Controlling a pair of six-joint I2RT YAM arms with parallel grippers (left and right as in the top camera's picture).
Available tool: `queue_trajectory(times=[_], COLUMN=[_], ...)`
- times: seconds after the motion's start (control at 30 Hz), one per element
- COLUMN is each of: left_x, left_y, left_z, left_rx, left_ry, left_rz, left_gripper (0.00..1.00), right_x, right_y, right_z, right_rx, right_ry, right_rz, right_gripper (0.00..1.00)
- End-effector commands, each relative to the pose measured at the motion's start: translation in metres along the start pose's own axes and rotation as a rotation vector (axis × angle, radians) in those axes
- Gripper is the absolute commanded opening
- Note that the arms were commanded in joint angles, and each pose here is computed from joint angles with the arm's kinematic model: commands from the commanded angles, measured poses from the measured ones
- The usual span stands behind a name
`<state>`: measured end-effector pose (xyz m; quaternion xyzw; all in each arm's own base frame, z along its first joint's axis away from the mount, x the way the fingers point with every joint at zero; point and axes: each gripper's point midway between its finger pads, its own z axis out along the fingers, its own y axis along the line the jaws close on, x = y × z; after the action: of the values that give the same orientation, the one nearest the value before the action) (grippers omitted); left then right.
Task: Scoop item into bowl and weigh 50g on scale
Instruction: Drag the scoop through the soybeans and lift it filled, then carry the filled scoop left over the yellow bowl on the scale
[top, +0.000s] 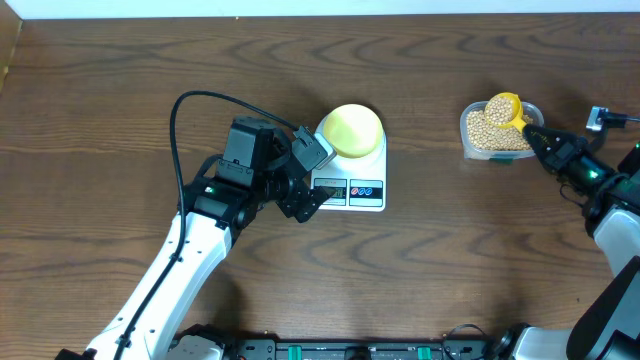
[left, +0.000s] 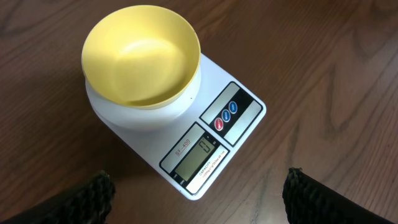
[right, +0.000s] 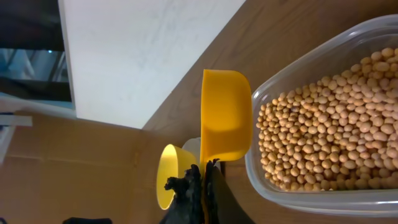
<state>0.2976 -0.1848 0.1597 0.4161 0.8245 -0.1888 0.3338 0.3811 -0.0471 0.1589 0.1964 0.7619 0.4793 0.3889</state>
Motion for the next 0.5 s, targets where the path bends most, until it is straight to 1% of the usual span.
queue_trajectory(times=[0.0, 0.17, 0.47], left_x=[0.0016, 0.0015, 0.0016], left_y=[0.0018, 0.0019, 0.0018], left_z=[-0.0013, -0.0013, -0.0013], left_rx=[-0.008, -0.009, -0.008], left_ry=[0.004, 0.003, 0.004], left_rz=[-0.002, -0.002, -0.002], left_gripper=[0.89, 0.88, 0.88], right_x=[-0.0058, -0.0087, -0.0090], right_y=[0.0020, 0.0088, 0.0106], right_z=[-0.0058, -0.0124, -0.0147], right_rx=[-0.024, -0.068, -0.081], right_ry=[-0.003, 0.002, 0.007], right_rz=[0.045, 0.056, 0.090], right_gripper=[0.01, 0.01, 0.01])
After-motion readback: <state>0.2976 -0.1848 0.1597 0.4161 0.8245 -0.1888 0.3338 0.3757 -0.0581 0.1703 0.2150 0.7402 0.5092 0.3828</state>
